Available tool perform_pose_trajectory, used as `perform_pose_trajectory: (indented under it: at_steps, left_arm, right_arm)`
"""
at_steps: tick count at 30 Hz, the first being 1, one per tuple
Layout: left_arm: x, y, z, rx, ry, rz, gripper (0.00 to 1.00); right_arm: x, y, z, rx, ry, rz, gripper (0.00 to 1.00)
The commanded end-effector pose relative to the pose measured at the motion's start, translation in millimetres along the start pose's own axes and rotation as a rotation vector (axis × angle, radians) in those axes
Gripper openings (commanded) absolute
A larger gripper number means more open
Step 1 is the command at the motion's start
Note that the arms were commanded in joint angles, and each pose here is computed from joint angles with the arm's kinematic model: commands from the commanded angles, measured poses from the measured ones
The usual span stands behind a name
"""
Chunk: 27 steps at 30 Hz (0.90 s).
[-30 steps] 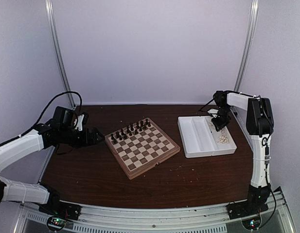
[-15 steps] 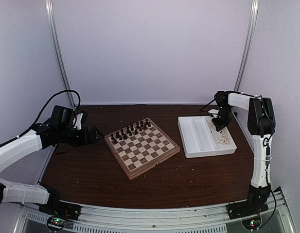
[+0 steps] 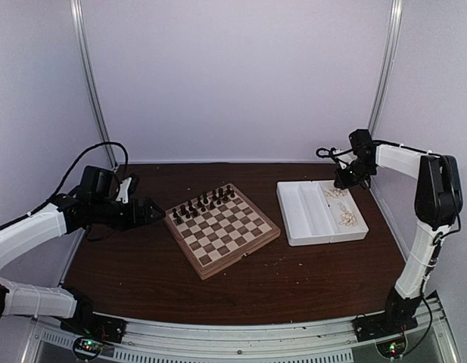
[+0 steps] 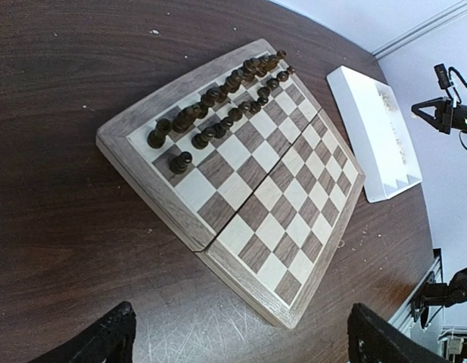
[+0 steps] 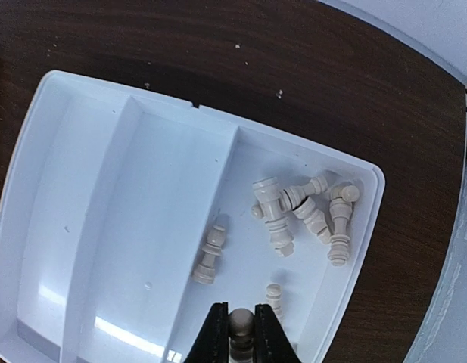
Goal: Set up the chess pieces on the board
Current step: Pick up the chess piece from the storage box, then place the chess piece on the chessboard.
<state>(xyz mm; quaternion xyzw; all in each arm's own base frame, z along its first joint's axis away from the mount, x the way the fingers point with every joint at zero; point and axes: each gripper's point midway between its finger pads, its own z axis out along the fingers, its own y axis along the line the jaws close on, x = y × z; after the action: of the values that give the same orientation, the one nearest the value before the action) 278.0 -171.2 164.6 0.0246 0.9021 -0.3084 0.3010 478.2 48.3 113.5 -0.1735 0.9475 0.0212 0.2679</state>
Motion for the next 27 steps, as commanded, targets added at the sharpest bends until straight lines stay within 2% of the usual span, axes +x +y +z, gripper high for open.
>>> perform_pose_trajectory:
  at_steps: [1,8,13,18,27]
  left_arm:
    - [-6,-17,6,0.085,-0.013,0.023,0.98]
    - [4,-38,20,0.156,0.016,0.082,0.98]
    - [12,-50,30,0.186,0.037,0.118,0.97]
    - [10,-56,32,0.212,0.028,0.123,0.98]
    - [8,-58,28,0.209,0.028,0.141,0.98]
  right_arm:
    - [-21,24,-23,-0.126,-0.153,0.068,0.11]
    - [-33,94,-64,-0.264,-0.284,0.013,0.11]
    - [-45,175,-93,-0.330,-0.430,-0.063,0.13]
    - [-37,270,-102,-0.417,-0.518,-0.111,0.12]
    - [-24,388,-106,-0.460,-0.615,-0.201,0.08]
